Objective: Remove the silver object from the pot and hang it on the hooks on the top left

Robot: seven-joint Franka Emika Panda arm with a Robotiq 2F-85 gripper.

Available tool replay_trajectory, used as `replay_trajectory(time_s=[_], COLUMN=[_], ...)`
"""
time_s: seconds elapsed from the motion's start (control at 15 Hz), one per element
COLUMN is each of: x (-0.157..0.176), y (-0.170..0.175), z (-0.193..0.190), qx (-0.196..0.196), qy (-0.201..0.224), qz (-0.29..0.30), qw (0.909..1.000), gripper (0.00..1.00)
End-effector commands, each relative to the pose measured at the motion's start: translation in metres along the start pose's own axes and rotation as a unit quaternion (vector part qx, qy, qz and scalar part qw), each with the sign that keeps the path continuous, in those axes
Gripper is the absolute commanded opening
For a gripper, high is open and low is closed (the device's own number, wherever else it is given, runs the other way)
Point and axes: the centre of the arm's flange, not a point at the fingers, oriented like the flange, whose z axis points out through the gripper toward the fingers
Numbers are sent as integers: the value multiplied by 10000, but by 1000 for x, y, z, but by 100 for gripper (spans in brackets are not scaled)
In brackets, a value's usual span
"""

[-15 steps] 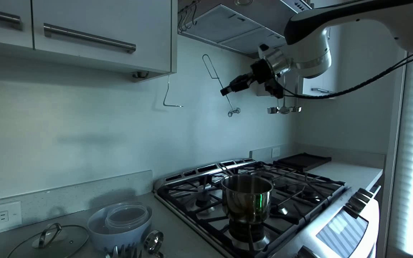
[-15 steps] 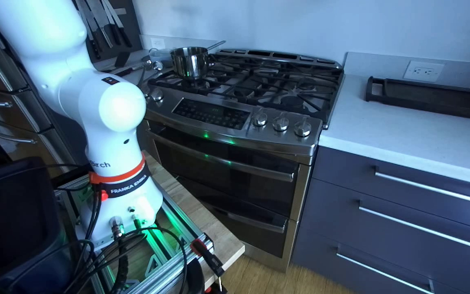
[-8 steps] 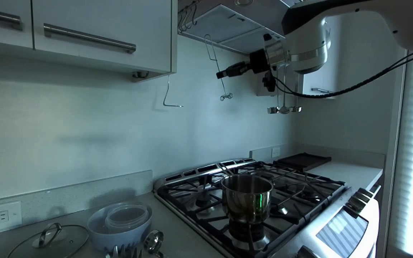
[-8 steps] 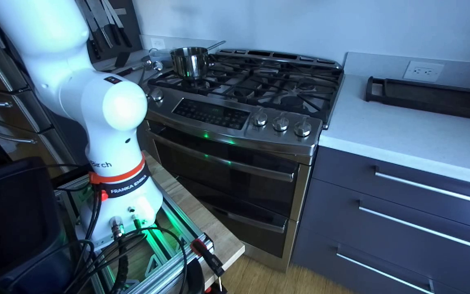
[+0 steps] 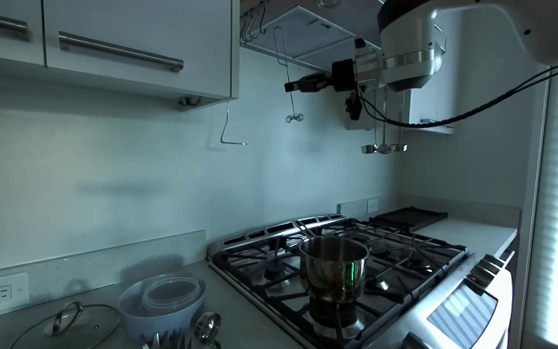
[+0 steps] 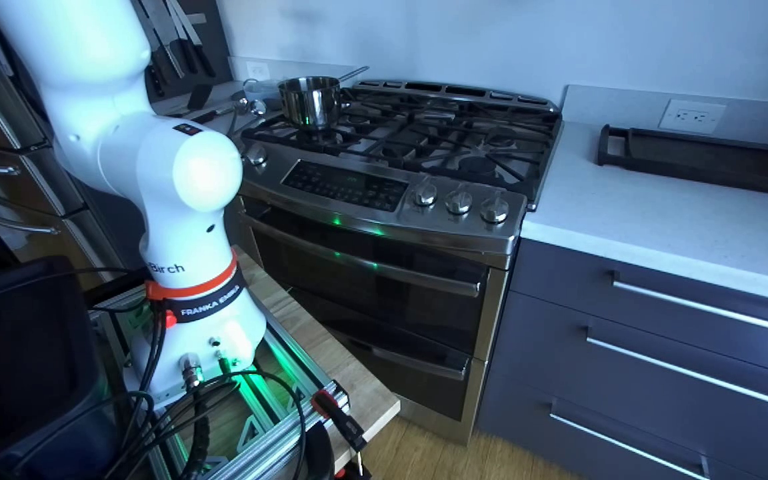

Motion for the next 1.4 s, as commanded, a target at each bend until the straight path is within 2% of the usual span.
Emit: replay_trajectory(time_s=[0.0,0.33,0.8,1.33], x=[0,0,3,12], y=[1,2,12,8], z=[9,21,31,41], qx=[-39,-36,-240,-108], qy=[223,215,289,395], qz=[-196,-380,-512,-629], qw=[9996,9990,9980,9972], gripper=[1,1,1,1])
